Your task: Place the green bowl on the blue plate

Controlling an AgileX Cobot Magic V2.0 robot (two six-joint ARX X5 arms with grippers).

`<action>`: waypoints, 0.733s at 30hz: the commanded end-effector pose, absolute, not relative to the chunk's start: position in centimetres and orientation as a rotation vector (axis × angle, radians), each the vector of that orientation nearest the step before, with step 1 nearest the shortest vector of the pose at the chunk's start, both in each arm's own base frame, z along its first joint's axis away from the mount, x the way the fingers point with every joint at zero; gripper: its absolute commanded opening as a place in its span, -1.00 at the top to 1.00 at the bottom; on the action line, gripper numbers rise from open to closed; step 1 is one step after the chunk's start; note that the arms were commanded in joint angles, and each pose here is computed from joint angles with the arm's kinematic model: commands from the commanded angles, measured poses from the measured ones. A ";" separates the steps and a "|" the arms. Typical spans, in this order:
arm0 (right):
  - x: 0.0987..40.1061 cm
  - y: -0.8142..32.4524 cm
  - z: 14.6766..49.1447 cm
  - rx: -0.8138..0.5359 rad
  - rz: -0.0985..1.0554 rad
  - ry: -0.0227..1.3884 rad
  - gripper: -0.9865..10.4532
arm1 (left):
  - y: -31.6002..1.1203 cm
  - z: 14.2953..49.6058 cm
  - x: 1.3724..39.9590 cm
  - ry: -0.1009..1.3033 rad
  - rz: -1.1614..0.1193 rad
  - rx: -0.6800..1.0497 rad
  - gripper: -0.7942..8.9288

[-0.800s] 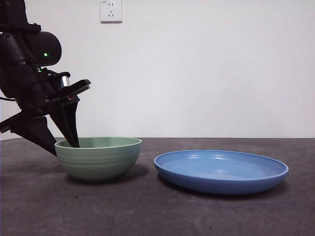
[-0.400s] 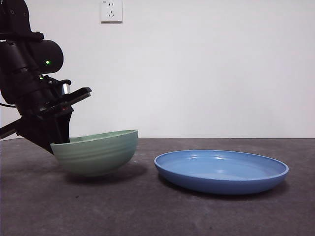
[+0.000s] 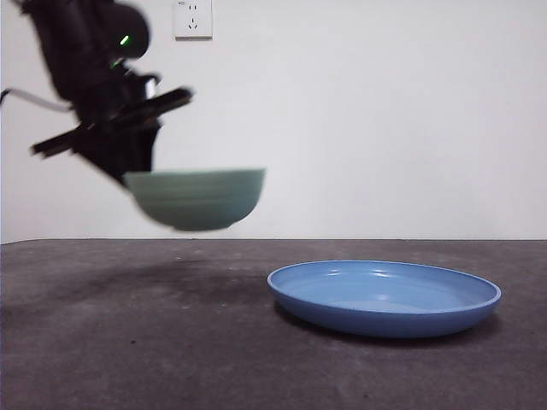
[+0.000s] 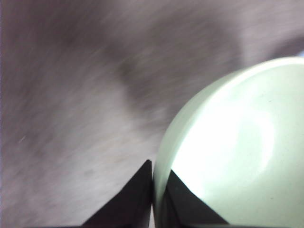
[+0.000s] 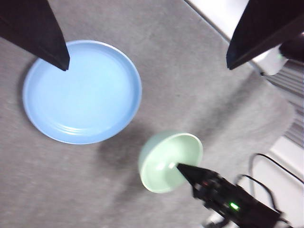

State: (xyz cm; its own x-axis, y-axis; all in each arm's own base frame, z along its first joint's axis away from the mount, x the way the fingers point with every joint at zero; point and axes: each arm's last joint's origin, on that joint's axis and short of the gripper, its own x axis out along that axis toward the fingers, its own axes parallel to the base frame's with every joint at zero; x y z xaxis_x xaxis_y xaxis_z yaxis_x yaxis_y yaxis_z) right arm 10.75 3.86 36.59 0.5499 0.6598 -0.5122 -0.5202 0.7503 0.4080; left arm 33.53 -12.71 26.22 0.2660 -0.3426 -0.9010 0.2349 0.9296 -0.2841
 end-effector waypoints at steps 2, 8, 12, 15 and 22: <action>9.6 3.6 37.4 0.210 0.693 0.649 -0.26 | -15.9 27.5 33.7 1.189 -0.443 -0.034 0.82; 7.8 2.9 37.6 0.176 0.599 0.611 -0.26 | -21.2 27.4 33.9 1.211 -0.541 0.036 0.82; 7.1 2.8 37.7 0.172 0.595 0.585 -0.26 | -24.6 26.4 34.4 1.240 -0.588 0.081 0.82; 7.0 2.7 37.7 0.169 0.582 0.586 -0.26 | -26.6 25.7 34.8 1.256 -0.610 0.102 0.82; 6.9 2.7 37.5 0.172 0.579 0.614 -0.26 | -29.7 23.2 35.5 1.320 -0.627 0.149 0.82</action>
